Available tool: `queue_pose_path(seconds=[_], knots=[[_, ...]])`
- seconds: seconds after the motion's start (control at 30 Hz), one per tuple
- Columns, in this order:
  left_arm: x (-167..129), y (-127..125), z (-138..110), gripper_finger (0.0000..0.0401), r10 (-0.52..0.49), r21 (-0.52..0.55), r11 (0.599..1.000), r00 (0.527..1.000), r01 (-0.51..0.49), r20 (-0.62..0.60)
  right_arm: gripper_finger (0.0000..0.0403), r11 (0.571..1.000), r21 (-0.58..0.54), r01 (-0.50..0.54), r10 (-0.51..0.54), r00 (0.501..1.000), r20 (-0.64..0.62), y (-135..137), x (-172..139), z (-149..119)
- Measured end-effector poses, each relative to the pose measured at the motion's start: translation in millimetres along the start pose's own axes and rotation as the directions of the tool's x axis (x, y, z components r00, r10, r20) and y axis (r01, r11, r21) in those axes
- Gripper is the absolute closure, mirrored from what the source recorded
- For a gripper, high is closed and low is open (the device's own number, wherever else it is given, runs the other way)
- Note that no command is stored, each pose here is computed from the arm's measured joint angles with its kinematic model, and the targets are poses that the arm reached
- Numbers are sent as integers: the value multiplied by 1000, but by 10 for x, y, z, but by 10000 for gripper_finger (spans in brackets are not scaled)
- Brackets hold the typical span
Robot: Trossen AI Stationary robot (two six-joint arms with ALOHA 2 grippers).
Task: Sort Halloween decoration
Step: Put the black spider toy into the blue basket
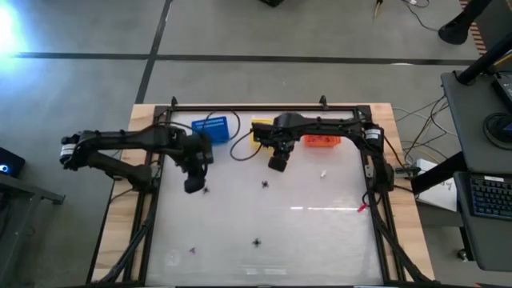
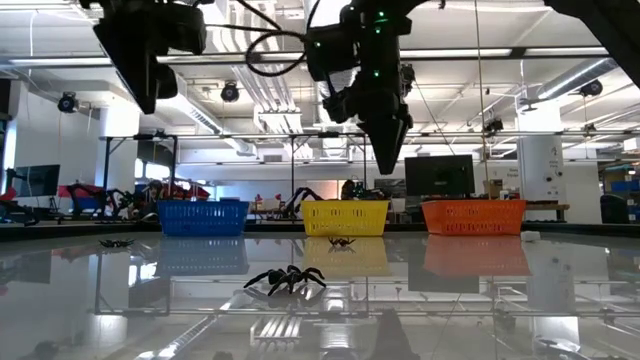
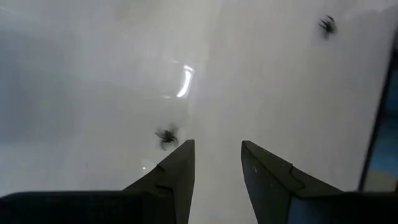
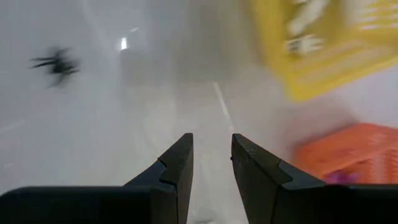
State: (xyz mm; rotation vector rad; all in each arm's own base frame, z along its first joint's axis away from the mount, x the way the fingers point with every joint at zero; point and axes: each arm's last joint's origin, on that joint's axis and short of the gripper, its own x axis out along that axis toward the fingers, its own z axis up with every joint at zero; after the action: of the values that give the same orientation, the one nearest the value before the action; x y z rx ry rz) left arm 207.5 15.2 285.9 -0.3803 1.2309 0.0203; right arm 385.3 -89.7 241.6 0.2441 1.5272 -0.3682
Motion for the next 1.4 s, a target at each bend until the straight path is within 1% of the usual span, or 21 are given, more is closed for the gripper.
queue_pose_path(seconds=[0.1,0.2,0.37,0.47,0.53,0.67,0.77,0.9,1.0,1.07,1.23,1.33,1.4], knots=[[26,-67,-12,287,-28,27,999,999,29,-20,303,999,-11,-50,50,999,-7,150,-11,-27],[43,-132,-37,287,-48,54,997,998,50,-43,303,998,-33,-61,61,998,-5,298,-24,-57],[67,-286,-89,287,-135,106,984,987,144,-89,303,998,17,-64,65,998,-4,456,-37,-98],[86,-407,-141,287,-157,158,972,981,175,-118,303,995,69,-65,65,998,1,504,-47,-107],[100,-498,-185,287,-161,200,962,978,186,-135,303,991,114,-68,67,998,8,531,-62,-108],[139,-685,-305,287,-121,280,946,980,162,-157,303,979,189,-81,76,997,32,602,-146,-106],[153,-830,-402,287,-109,312,937,980,158,-169,303,975,195,-106,93,993,75,685,-274,-94],[160,-975,-518,287,-116,316,933,974,173,-193,303,974,179,-138,117,985,124,828,-484,-117],[163,-1043,-576,287,-97,301,942,978,150,-184,303,971,186,-152,128,982,136,945,-616,-176],[164,-1073,-605,287,-87,295,945,980,138,-179,303,973,171,-153,131,983,131,1043,-671,-237],[164,-1117,-652,287,-86,289,947,979,137,-184,303,977,144,-155,139,984,116,1304,-713,-390],[164,-1128,-662,287,-81,273,953,980,129,-180,303,972,161,-170,151,981,122,1469,-728,-476],[164,-1135,-668,287,-80,264,956,981,126,-179,303,966,166,-199,175,973,149,1597,-738,-518]])
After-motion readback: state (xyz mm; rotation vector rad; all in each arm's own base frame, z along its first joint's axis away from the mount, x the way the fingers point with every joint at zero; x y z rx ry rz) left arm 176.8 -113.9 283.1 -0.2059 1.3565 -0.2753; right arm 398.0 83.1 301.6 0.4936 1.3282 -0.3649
